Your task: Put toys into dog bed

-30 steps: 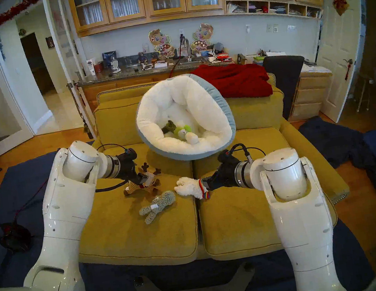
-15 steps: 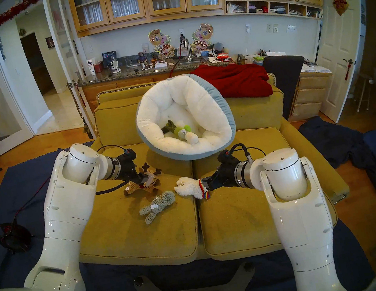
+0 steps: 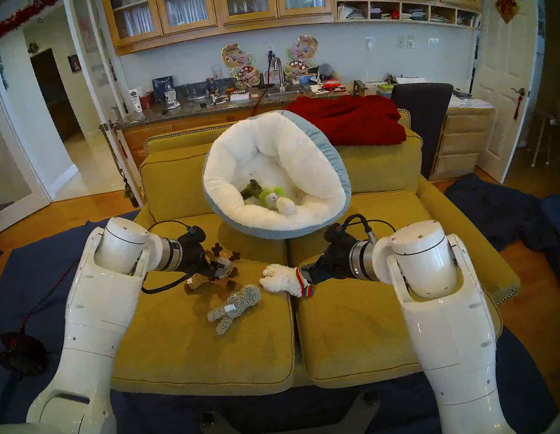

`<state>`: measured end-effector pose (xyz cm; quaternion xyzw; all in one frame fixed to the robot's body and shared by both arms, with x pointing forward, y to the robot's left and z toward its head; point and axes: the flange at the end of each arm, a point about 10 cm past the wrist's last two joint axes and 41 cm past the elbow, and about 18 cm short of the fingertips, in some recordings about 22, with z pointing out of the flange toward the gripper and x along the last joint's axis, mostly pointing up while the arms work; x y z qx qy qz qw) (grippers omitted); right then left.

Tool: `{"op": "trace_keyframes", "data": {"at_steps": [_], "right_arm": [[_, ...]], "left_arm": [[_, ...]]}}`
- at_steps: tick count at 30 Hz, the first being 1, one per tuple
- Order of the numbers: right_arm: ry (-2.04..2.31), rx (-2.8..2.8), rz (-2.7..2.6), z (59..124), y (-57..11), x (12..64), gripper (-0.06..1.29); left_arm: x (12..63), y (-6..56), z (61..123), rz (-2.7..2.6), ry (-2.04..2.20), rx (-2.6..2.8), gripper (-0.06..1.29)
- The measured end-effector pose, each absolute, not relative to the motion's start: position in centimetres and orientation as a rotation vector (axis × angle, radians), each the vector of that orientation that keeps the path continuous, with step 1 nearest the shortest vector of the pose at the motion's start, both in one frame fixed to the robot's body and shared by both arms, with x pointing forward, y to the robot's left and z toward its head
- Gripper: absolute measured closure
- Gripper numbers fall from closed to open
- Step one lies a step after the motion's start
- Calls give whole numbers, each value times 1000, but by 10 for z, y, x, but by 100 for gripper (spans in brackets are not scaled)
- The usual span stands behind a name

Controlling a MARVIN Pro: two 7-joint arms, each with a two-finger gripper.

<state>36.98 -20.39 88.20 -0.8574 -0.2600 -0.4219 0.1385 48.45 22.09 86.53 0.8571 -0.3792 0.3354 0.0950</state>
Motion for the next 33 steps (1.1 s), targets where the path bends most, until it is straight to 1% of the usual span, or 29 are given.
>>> {"op": "trace_keyframes", "data": {"at_steps": [33], "right_arm": [[-752,-2479,-1219,882,-204,370,4]], "left_arm": [[485,221,872,910,-1122,2632,0]]}}
